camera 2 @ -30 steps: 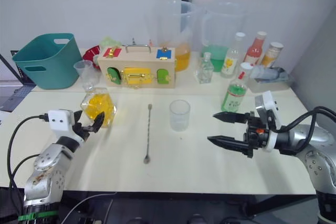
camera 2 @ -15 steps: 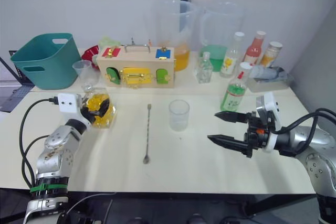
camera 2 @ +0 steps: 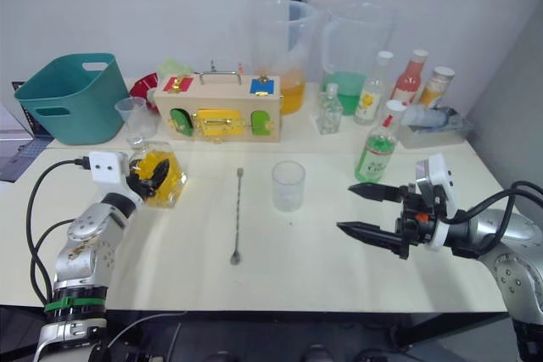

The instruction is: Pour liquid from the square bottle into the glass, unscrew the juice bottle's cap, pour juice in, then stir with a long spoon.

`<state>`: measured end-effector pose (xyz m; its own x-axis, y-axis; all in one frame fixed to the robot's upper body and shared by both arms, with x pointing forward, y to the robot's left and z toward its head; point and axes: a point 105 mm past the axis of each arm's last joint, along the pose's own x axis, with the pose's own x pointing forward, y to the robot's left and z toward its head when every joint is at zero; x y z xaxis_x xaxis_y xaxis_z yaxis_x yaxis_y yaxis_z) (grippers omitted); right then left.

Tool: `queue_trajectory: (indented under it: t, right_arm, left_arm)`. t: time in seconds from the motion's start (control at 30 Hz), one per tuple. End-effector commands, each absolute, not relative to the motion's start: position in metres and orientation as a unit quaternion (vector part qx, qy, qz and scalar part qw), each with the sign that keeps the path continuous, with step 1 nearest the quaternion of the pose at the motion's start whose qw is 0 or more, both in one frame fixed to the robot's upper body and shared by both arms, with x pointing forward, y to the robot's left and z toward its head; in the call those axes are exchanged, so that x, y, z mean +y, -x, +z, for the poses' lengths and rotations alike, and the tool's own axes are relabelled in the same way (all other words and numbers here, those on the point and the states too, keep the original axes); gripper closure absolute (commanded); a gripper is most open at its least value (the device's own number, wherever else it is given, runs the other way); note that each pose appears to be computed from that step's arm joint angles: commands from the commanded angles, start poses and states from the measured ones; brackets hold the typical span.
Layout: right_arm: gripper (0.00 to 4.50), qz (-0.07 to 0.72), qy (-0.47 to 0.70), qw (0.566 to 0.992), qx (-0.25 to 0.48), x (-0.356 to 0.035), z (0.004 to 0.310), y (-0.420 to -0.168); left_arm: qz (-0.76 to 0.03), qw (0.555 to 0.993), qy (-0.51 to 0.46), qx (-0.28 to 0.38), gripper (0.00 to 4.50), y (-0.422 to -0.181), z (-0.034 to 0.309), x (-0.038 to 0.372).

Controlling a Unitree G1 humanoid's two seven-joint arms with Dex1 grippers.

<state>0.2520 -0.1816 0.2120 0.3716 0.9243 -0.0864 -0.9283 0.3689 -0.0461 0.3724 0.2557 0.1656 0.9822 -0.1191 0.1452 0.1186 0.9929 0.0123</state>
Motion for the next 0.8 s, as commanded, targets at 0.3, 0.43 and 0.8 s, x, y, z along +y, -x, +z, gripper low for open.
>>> queue_trajectory:
  t: [0.3,0.43,0.8]
  right_arm:
    - [0.00,0.566,0.046,0.823,-0.010,-0.177,0.226,-0.251]
    - [0.00,0.567,0.044,0.822,-0.012,-0.172,0.229,-0.248]
    - [0.00,0.540,0.035,0.841,-0.017,-0.174,0.228,-0.236]
  left_arm:
    - [-0.346,0.922,-0.043,-0.167,1.69,-0.310,0.246,0.195]
    - [-0.427,0.894,-0.022,-0.135,1.69,-0.300,0.237,0.168]
    - [-0.621,0.778,-0.038,-0.089,1.69,-0.287,0.222,0.085]
